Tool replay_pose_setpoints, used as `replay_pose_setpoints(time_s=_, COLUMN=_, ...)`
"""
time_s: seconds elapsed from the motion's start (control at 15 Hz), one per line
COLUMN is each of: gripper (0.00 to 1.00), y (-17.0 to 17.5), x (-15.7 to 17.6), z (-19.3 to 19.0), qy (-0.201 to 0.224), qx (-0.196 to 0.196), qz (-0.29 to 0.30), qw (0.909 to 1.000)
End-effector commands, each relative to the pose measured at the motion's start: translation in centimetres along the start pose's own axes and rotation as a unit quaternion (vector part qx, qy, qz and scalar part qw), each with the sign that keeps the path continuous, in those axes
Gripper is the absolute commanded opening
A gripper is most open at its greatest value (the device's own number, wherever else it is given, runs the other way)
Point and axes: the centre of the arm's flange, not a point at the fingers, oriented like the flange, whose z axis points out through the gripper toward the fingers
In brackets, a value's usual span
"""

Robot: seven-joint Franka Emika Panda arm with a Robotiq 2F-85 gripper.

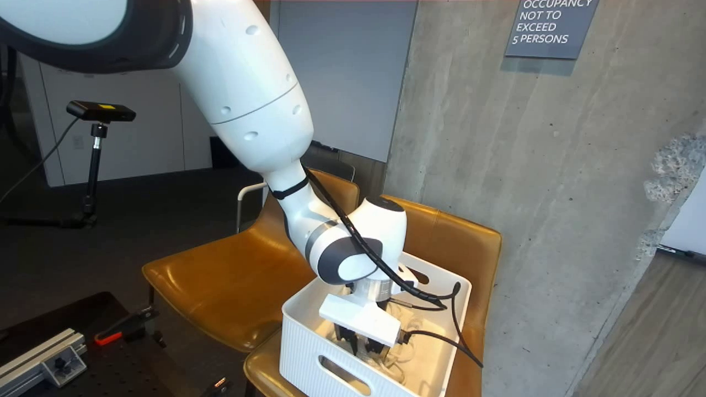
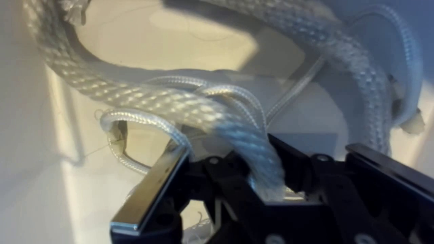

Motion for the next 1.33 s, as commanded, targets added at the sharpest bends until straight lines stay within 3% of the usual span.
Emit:
replay_pose_setpoints(time_s=0.0, gripper=0.03, y=-0.2, x=1.7, z=-5.8, qy=0.026, qx=-0.019, qz=-0.014, qw=0.9994)
replay_pose_setpoints(time_s=0.4, gripper=0.03, y=-1.2, x=6.0, z=-18.4, qy=0.085, qx=-0.063, qz=-0.037, qw=0.9937)
replay_pose_setpoints(time_s=0.8, gripper=0.03, y=-7.0, x=9.4, z=-31.1, qy=0.131, qx=-0.096, qz=-0.077, qw=0.9837)
replay_pose_setpoints(time_s=1.27, gripper=0.03, y=-16.9, x=5.3, z=-44.1, qy=0.183, qx=-0.138, qz=-0.099, qw=0.9683)
